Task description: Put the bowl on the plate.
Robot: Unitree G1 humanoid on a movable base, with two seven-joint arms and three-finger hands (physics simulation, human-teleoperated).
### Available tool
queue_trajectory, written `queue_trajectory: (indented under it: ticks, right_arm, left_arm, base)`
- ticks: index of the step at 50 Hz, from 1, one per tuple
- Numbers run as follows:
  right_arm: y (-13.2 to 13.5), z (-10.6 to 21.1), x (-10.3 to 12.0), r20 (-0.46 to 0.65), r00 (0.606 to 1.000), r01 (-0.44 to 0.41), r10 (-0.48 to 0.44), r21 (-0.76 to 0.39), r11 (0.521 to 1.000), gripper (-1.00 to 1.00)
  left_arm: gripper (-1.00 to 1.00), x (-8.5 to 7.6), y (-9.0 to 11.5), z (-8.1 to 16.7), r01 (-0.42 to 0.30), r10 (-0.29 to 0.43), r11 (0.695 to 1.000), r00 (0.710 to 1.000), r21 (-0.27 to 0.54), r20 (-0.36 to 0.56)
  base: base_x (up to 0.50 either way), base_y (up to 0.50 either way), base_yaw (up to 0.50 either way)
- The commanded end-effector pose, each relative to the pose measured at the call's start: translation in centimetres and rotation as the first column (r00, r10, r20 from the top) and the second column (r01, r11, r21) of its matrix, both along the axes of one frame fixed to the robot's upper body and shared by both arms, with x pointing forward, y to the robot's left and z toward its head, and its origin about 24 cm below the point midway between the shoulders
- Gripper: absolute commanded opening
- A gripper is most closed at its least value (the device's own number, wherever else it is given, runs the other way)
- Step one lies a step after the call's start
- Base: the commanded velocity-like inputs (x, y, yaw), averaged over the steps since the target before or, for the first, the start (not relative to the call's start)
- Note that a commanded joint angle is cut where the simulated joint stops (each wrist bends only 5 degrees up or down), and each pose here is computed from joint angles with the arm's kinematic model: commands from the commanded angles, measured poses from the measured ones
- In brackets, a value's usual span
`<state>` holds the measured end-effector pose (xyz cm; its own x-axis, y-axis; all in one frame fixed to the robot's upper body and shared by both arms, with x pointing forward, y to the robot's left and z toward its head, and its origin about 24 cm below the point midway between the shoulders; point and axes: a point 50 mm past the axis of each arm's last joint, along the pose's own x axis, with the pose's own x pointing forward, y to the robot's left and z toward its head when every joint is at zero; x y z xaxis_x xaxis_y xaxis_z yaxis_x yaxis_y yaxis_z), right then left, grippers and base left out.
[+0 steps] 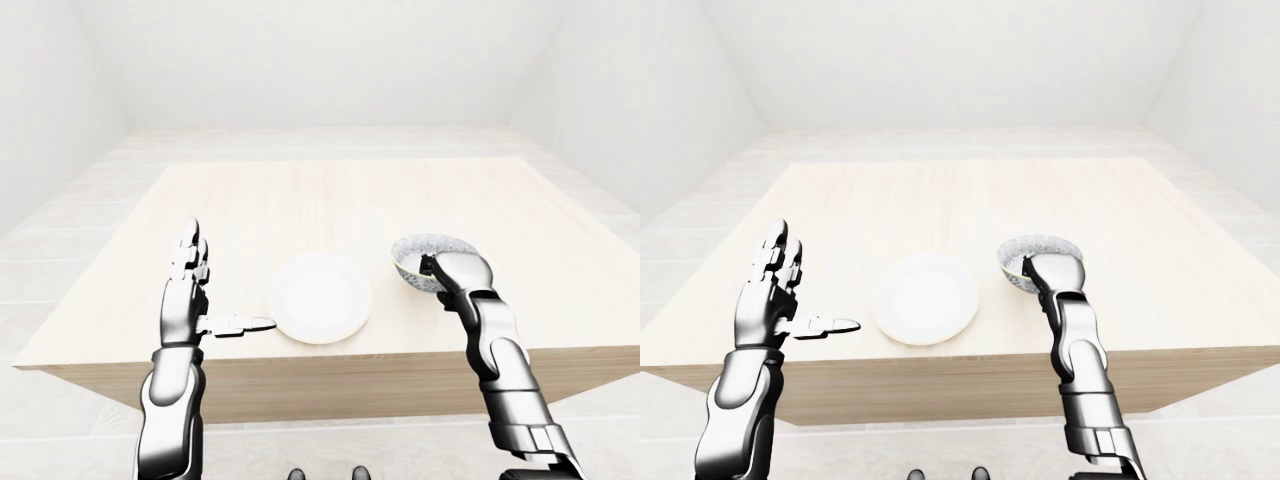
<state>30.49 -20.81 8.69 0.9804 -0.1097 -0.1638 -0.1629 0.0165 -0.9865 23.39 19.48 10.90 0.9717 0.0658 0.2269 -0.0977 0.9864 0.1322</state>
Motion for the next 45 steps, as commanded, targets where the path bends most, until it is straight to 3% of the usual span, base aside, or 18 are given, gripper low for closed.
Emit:
queue_trajectory:
  ticks: [1,29,45]
  right_arm:
    - [0.6,1.8,-0.6,0.042,0.999,-0.003,0.004,-0.029,1.0,-0.31]
    - [4.9,4.3,-3.6,0.112,0.991,-0.079,0.079,-0.008,0.997,-0.29]
    - [7.1,4.8,-3.7,0.167,0.978,-0.125,0.124,-0.003,0.992,-0.29]
  left_arm:
    - [1.0,0.1,0.1,-0.1,-0.003,0.003,1.0,1.0,-0.001,-0.005]
    - [1.0,0.0,0.3,-0.2,-0.003,0.003,1.0,1.0,-0.005,-0.011]
    - [1.0,-0.1,0.5,-0.3,-0.008,0.008,1.0,1.0,-0.001,-0.017]
  base:
    - [0.0,0.0,0.0]
    - [0.0,0.0,0.0]
    - [0.0,0.0,0.0]
